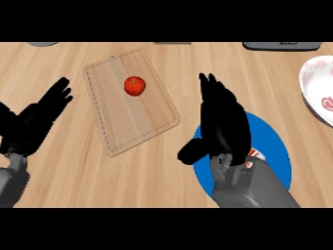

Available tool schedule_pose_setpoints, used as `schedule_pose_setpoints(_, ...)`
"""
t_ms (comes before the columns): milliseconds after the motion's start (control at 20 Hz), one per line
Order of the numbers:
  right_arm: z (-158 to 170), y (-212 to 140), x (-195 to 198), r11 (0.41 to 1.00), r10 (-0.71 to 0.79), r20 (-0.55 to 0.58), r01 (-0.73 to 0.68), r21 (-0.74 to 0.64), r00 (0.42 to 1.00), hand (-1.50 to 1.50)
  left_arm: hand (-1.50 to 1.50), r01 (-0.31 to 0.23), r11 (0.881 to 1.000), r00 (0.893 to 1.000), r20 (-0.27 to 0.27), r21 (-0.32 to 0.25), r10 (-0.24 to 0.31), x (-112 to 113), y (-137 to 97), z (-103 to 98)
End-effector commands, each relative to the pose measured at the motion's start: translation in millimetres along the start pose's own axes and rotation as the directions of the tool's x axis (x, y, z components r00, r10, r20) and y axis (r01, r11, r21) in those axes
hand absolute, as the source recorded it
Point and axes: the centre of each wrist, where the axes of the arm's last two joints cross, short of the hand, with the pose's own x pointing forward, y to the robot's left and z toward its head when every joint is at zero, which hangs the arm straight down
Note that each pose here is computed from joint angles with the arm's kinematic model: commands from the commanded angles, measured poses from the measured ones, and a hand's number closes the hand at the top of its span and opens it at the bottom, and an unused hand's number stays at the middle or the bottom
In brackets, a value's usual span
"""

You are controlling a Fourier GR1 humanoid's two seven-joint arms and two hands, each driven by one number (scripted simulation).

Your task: Pick the squash from the plate and place it in the bowl

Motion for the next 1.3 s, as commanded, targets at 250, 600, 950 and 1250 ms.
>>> schedule_pose_setpoints(250,-18,-15,24,0.982,0.161,-0.241,-0.130,0.136,0.957,-1.50,0.00,-0.004,1.000,1.000,-0.004,-0.003,0.004,3,6,3)
schedule_pose_setpoints(600,-25,0,19,0.963,0.235,-0.255,-0.189,0.191,0.938,-1.50,0.00,0.001,1.000,1.000,0.001,0.004,-0.001,7,-2,-6)
schedule_pose_setpoints(950,-33,0,5,0.957,0.257,-0.300,-0.199,0.210,0.918,-1.50,0.00,0.010,1.000,1.000,-0.015,0.010,-0.010,1,11,5)
schedule_pose_setpoints(1250,-40,22,-8,0.962,0.233,-0.313,-0.173,0.210,0.921,-1.50,0.00,-0.013,1.000,1.000,-0.012,0.006,0.013,-1,-2,-5)
